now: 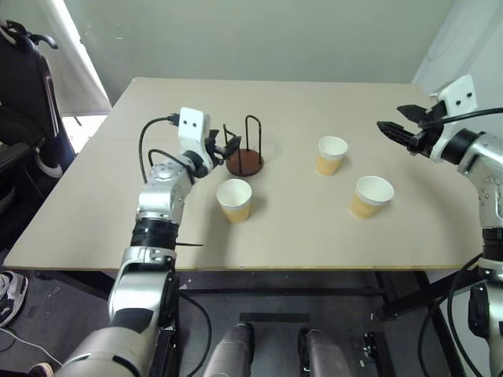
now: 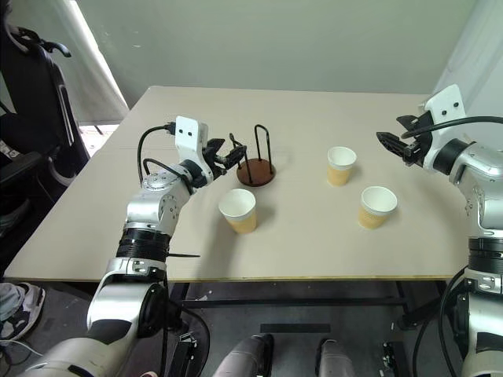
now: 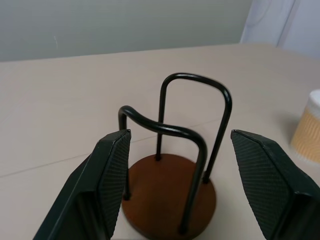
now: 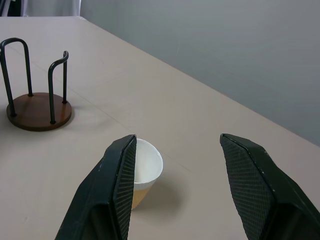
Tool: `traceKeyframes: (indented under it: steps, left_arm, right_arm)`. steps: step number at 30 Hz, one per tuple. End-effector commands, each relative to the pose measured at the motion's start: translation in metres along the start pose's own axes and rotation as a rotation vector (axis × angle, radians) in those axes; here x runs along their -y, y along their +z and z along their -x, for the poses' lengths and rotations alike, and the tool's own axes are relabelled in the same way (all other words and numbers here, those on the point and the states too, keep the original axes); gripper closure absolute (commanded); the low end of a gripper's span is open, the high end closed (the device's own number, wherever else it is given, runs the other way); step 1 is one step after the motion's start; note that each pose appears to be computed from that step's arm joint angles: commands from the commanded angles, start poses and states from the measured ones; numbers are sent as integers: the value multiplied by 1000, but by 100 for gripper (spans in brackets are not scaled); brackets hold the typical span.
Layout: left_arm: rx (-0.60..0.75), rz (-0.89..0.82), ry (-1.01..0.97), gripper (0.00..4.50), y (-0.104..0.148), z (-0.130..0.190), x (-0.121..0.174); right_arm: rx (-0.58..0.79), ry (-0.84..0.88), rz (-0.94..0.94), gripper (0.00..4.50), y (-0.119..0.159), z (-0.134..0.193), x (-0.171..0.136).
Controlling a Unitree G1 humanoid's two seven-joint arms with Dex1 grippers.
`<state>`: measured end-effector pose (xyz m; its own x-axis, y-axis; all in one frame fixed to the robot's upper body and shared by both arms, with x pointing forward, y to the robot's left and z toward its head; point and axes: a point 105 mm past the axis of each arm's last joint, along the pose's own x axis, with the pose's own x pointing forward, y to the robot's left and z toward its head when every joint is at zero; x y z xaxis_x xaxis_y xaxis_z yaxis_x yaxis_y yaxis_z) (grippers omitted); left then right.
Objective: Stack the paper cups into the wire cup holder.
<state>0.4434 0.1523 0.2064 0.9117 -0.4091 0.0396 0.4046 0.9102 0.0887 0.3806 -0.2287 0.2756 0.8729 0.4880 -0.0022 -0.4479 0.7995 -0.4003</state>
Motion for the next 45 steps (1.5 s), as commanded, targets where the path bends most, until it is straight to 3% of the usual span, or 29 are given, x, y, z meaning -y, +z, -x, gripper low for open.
traceKeyframes:
  steps: [1, 16, 45]
  left_arm:
    - [48, -45, 4, 106, 17, -1, -2]
    - [34, 23, -40, 106, 6, -7, 10]
    - [33, 19, -84, 106, 7, -38, 33]
  right_arm:
    - [53, -31, 35, 187, 18, 8, 7]
    - [50, -34, 38, 187, 18, 9, 7]
    - [57, -37, 41, 187, 21, 12, 5]
